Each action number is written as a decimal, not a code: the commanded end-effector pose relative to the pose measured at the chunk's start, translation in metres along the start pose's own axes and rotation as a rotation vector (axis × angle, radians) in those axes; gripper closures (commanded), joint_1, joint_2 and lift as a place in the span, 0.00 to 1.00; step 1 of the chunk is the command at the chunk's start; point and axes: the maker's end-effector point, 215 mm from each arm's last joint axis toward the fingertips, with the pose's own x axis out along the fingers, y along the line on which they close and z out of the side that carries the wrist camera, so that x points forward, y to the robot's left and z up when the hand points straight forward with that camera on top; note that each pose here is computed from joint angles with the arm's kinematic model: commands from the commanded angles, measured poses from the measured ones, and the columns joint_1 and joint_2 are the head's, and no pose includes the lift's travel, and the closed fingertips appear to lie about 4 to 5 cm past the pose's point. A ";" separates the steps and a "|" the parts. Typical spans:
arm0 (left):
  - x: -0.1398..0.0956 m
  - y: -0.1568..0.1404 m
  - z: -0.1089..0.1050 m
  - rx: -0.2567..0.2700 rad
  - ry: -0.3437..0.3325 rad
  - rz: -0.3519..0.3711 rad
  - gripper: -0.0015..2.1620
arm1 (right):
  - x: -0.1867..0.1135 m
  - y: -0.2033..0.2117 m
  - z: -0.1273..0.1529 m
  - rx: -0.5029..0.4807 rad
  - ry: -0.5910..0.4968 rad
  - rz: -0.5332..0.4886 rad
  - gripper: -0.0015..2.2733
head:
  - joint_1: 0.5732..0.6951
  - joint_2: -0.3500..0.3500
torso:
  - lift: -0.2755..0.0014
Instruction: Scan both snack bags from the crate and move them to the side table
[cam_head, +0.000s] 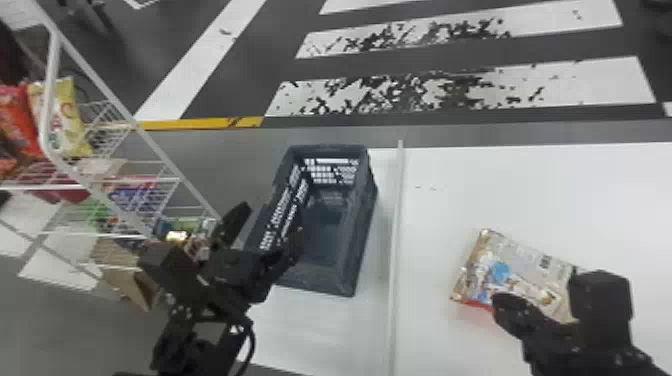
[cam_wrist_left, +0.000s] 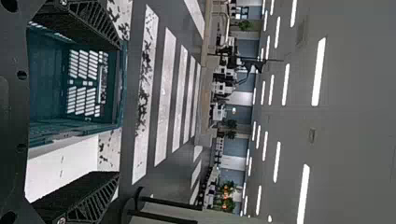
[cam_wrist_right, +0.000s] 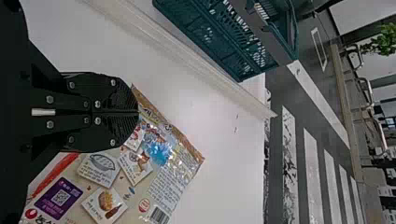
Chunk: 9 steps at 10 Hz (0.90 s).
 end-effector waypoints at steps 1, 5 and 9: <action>-0.003 -0.003 -0.003 -0.002 0.004 -0.005 0.02 | 0.021 -0.006 0.007 -0.022 0.012 0.006 0.99 | 1.00 1.00 | 0.89; -0.011 -0.004 -0.006 0.004 0.006 -0.006 0.02 | 0.055 -0.025 0.026 -0.032 0.020 0.027 0.99 | 1.00 1.00 | 0.89; -0.014 -0.007 -0.004 0.004 -0.003 -0.009 0.02 | 0.088 -0.048 0.029 -0.031 0.074 0.002 0.99 | 1.00 1.00 | 0.89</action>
